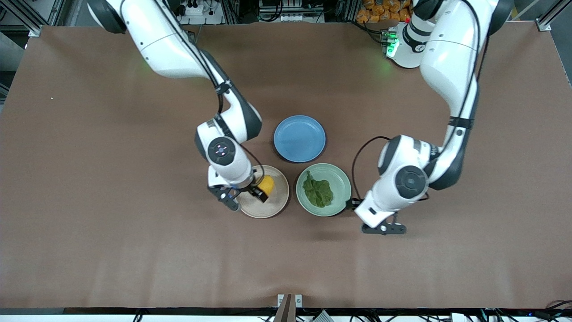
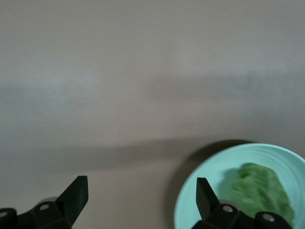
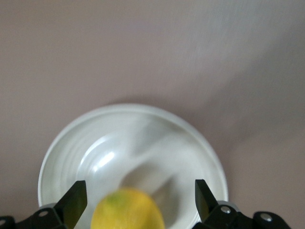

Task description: Place lemon and lettuce in plates

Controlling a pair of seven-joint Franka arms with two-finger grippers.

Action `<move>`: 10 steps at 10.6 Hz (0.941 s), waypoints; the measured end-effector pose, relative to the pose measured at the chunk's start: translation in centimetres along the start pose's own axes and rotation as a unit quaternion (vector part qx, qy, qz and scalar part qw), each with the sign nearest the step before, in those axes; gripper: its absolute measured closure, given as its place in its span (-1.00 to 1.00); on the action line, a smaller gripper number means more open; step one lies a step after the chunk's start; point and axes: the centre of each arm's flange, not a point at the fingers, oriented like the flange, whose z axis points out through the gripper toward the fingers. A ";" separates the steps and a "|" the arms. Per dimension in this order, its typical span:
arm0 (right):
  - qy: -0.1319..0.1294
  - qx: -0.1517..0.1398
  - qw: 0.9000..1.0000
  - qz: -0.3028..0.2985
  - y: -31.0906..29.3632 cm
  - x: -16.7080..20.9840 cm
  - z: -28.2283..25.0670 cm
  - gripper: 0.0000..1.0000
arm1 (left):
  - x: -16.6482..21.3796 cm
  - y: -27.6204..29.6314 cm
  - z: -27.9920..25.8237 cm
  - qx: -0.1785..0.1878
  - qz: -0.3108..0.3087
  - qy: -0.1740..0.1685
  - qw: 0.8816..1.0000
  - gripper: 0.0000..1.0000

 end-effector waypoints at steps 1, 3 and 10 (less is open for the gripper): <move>0.007 -0.008 1.000 -0.027 1.0 2.5 -0.1 -1.00 | 0.4 -1.8 -0.1 0.003 -0.005 -0.009 1.000 -1.00; 0.002 -0.030 0.997 -0.078 3.5 7.7 -0.9 -1.00 | 0.8 -4.8 -0.5 0.017 -0.012 -0.022 1.000 -1.00; 0.041 -0.003 0.986 -0.164 11.3 21.7 -12.9 -1.00 | 2.2 -13.6 -1.0 0.026 -0.014 -0.035 0.999 -1.00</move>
